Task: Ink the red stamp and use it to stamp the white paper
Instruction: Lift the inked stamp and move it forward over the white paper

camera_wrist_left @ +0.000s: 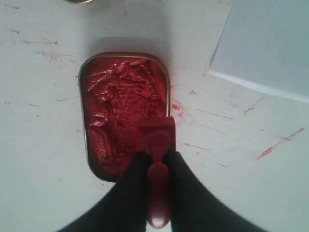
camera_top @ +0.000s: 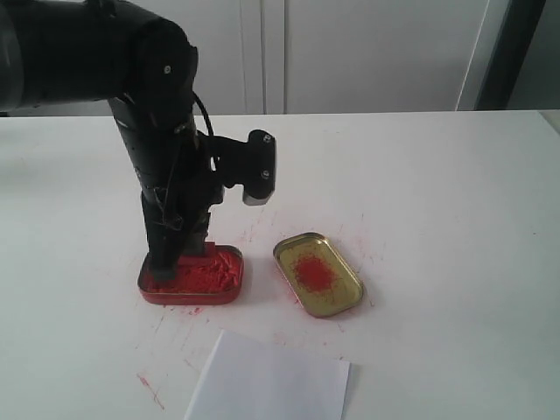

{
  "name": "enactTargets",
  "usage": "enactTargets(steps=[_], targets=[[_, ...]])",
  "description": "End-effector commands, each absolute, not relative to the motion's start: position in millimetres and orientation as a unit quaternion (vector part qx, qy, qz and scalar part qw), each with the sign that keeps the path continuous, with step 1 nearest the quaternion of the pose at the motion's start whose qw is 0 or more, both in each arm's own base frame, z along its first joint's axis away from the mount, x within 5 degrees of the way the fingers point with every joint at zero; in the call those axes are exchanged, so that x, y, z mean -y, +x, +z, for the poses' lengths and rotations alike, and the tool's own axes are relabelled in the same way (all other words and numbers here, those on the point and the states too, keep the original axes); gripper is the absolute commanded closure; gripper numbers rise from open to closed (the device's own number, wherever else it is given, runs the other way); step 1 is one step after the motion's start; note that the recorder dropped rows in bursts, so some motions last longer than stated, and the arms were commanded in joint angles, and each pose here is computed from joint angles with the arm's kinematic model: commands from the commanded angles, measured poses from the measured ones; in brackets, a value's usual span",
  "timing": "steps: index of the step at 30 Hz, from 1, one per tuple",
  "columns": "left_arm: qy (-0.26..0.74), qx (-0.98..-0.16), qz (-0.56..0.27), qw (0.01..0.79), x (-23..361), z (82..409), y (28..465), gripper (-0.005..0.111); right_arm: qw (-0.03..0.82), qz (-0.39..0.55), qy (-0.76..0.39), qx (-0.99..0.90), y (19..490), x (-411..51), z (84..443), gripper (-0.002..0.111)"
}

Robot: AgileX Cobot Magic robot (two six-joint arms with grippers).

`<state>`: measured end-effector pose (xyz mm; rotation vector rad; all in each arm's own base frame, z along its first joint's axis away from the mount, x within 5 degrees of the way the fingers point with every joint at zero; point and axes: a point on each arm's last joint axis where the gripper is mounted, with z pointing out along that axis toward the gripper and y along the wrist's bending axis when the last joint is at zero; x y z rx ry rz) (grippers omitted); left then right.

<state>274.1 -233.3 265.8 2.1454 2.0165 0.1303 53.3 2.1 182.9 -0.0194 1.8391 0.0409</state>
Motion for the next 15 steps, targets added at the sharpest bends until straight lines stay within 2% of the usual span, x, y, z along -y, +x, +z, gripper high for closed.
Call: enactTargets(steps=[1, 7, 15], targets=[[0.74, -0.666, 0.039, 0.091, 245, 269, 257, 0.107, 0.611, 0.019, -0.008, -0.792, 53, -2, 182, 0.108], [0.747, -0.656, 0.02, 0.11, 254, 282, 239, 0.107, 0.611, 0.019, -0.008, -0.792, 53, -2, 182, 0.108], [0.741, -0.658, 0.004, 0.132, 233, 286, 215, 0.107, 0.611, 0.019, -0.008, -0.792, 53, -2, 182, 0.108]])
